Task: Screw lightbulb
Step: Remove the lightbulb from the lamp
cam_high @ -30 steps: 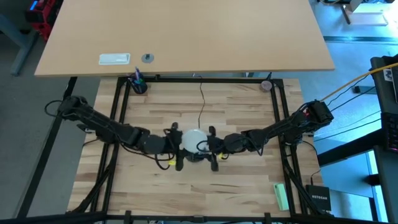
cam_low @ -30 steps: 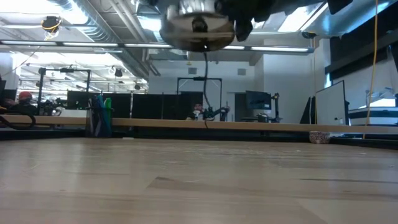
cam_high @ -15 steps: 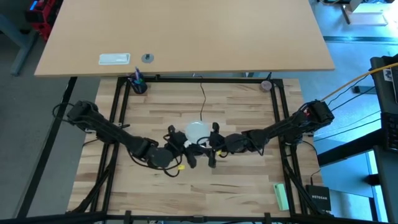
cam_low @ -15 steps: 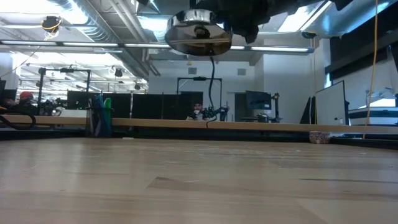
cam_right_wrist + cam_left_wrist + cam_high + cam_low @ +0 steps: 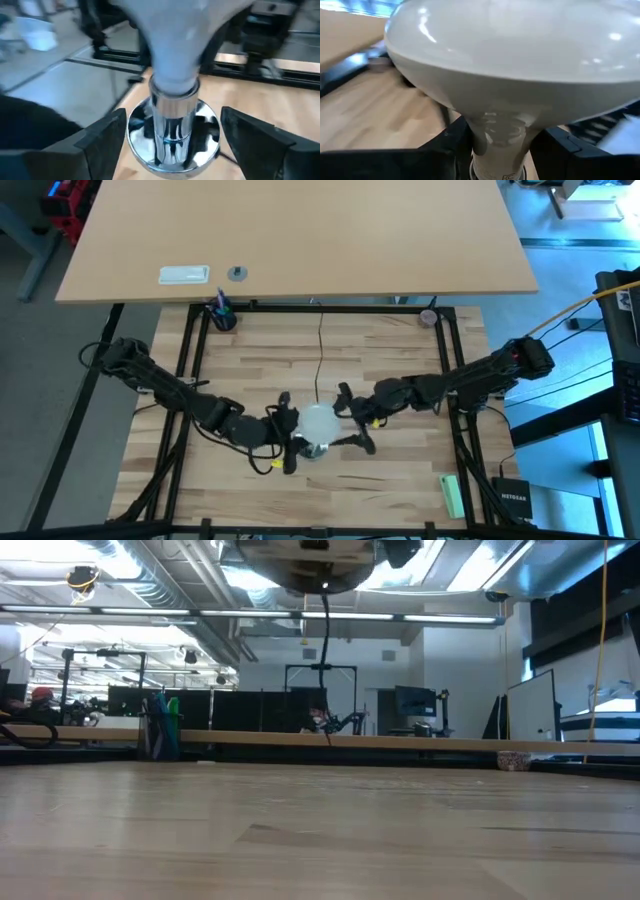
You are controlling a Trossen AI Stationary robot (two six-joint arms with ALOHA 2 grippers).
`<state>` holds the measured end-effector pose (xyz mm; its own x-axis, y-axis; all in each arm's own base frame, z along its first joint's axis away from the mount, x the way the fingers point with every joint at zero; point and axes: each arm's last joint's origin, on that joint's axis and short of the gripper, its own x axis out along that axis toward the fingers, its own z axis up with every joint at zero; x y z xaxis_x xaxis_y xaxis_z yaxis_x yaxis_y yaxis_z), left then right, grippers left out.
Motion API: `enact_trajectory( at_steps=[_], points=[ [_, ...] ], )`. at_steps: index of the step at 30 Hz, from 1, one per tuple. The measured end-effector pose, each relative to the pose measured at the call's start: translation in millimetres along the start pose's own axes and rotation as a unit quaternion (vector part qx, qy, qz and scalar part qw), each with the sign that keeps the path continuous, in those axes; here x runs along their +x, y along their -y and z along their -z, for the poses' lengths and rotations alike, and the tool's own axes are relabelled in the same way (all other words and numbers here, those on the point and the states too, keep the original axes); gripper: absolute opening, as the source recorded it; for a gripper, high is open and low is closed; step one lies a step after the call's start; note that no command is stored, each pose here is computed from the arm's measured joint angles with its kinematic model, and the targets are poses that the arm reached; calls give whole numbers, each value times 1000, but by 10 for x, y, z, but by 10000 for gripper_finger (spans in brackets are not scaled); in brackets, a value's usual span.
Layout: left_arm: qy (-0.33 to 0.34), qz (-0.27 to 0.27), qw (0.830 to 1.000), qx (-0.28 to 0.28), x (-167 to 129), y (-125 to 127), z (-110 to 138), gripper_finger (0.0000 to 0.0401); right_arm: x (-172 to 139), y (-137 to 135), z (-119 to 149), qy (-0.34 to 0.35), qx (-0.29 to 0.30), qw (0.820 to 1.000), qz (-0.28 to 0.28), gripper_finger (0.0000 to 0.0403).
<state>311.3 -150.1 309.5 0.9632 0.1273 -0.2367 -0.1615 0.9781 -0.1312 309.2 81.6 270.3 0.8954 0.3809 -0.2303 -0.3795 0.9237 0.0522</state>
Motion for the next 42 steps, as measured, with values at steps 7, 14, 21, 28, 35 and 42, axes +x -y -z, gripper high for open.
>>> enact_trajectory(
  at_steps=[7, 14, 21, 28, 35, 42],
  points=[
    [33, 132, 990, 34, 108, -53, -149, 145, 186, -45, 84, 30, -7, 994, -102, 299],
    [28, 183, 982, 37, 191, -149, -177, 145, 319, -98, 110, 80, -24, 987, -134, 279],
    [20, 172, 984, 37, 212, -182, -164, 145, 336, -78, 145, 67, -21, 992, -101, 185],
    [-1, 52, 998, 30, 153, -133, -50, 145, 322, -23, 219, 15, -16, 1000, 22, 168],
    [24, -164, 986, -9, 178, -187, 94, 145, 282, 85, 286, -2, 37, 959, 281, 168],
    [31, -196, 980, -18, 301, -220, 173, 145, 278, 100, 312, -8, 30, 953, 301, 168]
  ],
)
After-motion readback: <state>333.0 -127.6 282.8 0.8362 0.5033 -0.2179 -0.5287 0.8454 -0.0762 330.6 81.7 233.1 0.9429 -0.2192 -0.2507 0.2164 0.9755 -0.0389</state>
